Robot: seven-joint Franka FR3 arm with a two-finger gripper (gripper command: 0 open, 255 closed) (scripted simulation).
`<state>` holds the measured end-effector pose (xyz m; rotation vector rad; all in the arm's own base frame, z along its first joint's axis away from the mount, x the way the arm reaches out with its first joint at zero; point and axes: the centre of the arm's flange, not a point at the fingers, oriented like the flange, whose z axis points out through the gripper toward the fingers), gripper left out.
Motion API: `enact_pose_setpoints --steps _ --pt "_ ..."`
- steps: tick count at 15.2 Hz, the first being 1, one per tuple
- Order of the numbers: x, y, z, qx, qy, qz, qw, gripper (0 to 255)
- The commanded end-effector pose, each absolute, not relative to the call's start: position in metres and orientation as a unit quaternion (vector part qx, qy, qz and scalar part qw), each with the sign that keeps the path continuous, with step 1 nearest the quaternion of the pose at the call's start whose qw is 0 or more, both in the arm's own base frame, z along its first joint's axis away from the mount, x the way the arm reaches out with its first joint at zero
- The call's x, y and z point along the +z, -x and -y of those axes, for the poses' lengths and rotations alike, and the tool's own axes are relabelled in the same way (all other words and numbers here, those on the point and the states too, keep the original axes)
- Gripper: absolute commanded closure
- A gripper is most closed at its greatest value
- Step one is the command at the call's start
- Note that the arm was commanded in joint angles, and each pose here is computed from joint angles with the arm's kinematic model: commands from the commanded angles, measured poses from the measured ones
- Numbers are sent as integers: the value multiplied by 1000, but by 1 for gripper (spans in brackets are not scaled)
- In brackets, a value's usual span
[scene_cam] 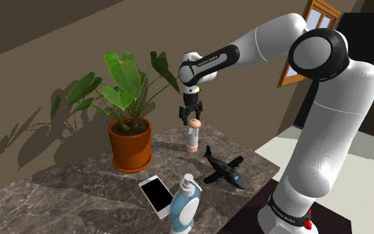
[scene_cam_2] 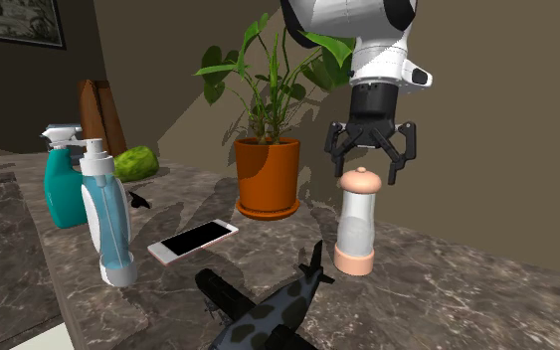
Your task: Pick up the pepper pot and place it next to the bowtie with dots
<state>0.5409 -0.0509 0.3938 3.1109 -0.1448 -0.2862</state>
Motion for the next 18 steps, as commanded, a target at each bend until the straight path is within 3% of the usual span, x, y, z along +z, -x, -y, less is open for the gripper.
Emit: enact_pose_setpoints --steps 1,4,5,18 --pt "394 -541 51 -91 -995 46 7 0" --pt "394 -541 51 -91 -995 46 7 0" --pt "394 -541 51 -91 -995 46 7 255" --pt "415 -541 51 -91 -995 46 7 255"
